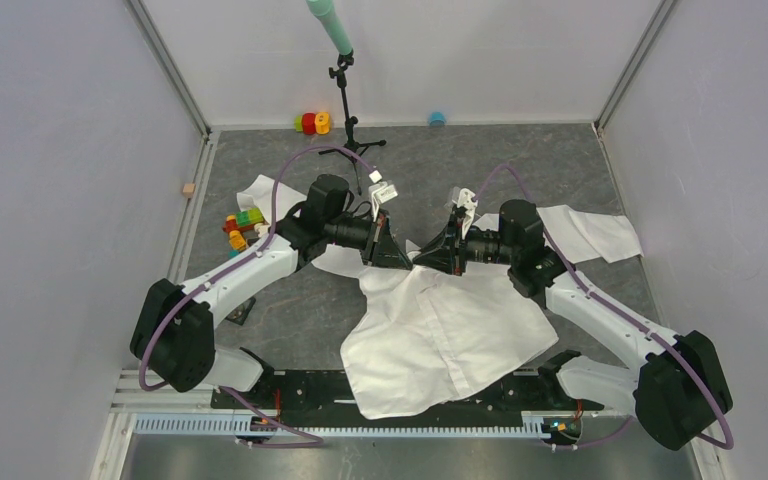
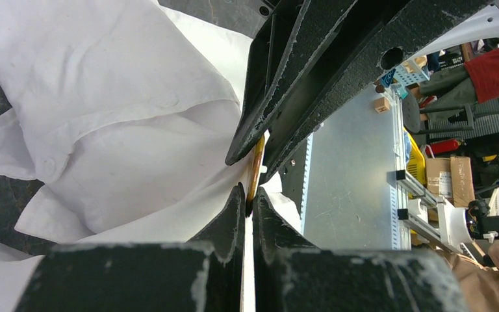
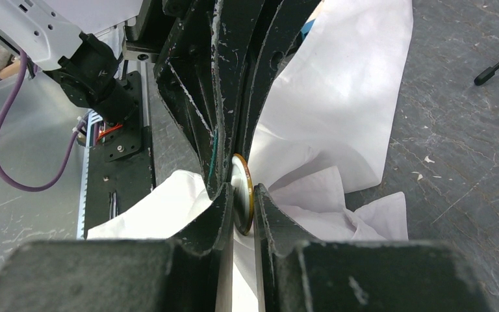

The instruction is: Pin the brooch onto the clothing

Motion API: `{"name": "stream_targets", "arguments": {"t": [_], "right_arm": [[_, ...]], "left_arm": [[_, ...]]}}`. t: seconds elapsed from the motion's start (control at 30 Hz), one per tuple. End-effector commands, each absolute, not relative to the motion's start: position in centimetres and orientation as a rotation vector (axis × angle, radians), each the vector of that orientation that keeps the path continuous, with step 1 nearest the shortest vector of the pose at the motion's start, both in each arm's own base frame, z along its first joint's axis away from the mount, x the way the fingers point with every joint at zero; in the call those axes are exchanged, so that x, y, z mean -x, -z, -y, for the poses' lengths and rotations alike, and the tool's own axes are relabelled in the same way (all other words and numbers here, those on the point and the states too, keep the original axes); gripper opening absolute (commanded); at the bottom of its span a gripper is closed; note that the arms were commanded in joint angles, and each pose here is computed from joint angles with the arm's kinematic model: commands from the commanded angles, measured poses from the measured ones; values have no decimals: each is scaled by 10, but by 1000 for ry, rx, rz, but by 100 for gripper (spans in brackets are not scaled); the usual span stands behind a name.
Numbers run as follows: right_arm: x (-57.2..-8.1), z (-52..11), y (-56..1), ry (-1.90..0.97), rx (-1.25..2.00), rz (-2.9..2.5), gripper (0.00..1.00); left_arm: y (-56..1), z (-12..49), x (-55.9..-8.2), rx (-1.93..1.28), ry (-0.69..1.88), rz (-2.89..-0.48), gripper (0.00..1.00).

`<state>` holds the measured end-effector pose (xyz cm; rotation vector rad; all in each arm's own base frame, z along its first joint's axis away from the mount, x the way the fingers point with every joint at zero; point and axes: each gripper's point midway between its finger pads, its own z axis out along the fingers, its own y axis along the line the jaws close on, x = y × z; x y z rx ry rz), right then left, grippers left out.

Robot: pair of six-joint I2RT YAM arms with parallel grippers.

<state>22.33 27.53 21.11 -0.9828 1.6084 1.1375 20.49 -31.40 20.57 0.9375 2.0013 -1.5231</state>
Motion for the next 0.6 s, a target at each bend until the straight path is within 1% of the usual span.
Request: {"name": "stream_targets", "arguments": {"t": [0.0,0.23,0.33,0.57], "right_arm": [[-245,-256,-188,-968,923,-1686,4],[-247,-251,-187,-936,911,-1695,5],[-248,-250,-189,-930,907,-1688,11],[-241,-255,-198,-981,932,-1656,32]], "left_arm": [[-227,304,-205,-911,1543,-1963,2],[-223,300,-215,-865,1516,-1990,2],[-222,300,-216,-860,1514,-1997,2],[-213,299,-220,-842,1486,-2042,2]]}}
